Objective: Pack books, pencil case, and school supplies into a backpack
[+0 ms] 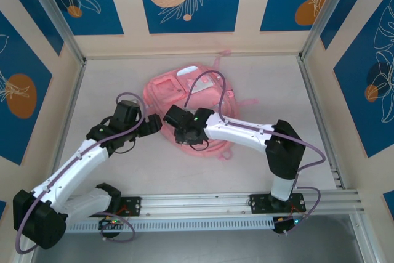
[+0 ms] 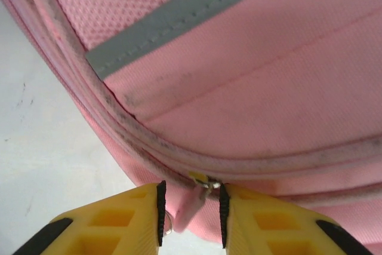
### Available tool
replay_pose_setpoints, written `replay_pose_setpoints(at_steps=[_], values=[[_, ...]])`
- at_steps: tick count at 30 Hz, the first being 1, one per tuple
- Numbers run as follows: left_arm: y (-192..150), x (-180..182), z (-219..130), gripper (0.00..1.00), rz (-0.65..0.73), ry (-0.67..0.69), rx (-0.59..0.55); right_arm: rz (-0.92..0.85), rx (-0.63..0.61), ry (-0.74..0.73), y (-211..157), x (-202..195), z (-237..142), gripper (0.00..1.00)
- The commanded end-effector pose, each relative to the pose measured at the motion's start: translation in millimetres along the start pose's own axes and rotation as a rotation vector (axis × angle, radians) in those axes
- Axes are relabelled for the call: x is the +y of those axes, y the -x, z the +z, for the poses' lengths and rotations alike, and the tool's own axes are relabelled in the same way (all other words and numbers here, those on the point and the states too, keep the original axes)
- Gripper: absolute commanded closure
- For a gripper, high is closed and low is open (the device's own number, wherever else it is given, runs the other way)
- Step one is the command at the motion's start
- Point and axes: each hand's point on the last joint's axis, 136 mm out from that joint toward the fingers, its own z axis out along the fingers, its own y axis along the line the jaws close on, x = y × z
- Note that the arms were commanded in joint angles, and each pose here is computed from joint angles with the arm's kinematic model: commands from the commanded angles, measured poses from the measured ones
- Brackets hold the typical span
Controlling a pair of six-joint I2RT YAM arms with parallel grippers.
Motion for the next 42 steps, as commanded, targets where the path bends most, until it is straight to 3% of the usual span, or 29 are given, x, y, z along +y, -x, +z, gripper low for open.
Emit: replay_pose_setpoints(at_steps=[1,11,17,22,28,38,42], values=[[-3,1,4,0.03,-0.029,-0.008,0.024,0.020,-0.035,-0.049,11,-3,0,0.70],[-7,-21,13,0.11,-0.088,-0.111,0.080,-0.015,-0.008,-0.111,4,-15,9,0.88],[-3,-54,20,0.18,-0.156,-0.265,0.113,-0.052,-0.061,-0.110,12,-23,-5,1.00],[-1,-85,32,0.29,-0.250,-0.432,0.148,-0.097,-0.097,-0.015,16,-21,-15,1.00],[1,-93,45,0.48,-0.269,-0.450,0.169,-0.093,-0.037,0.149,11,-9,-9,1.00],[-13,-88,64,0.52,-0.272,-0.399,0.237,-0.111,-0.019,0.222,10,5,-10,1.00],[-15,-98,69,0.54,-0.259,-0.448,0.267,-0.118,-0.012,0.231,9,6,-10,1.00]])
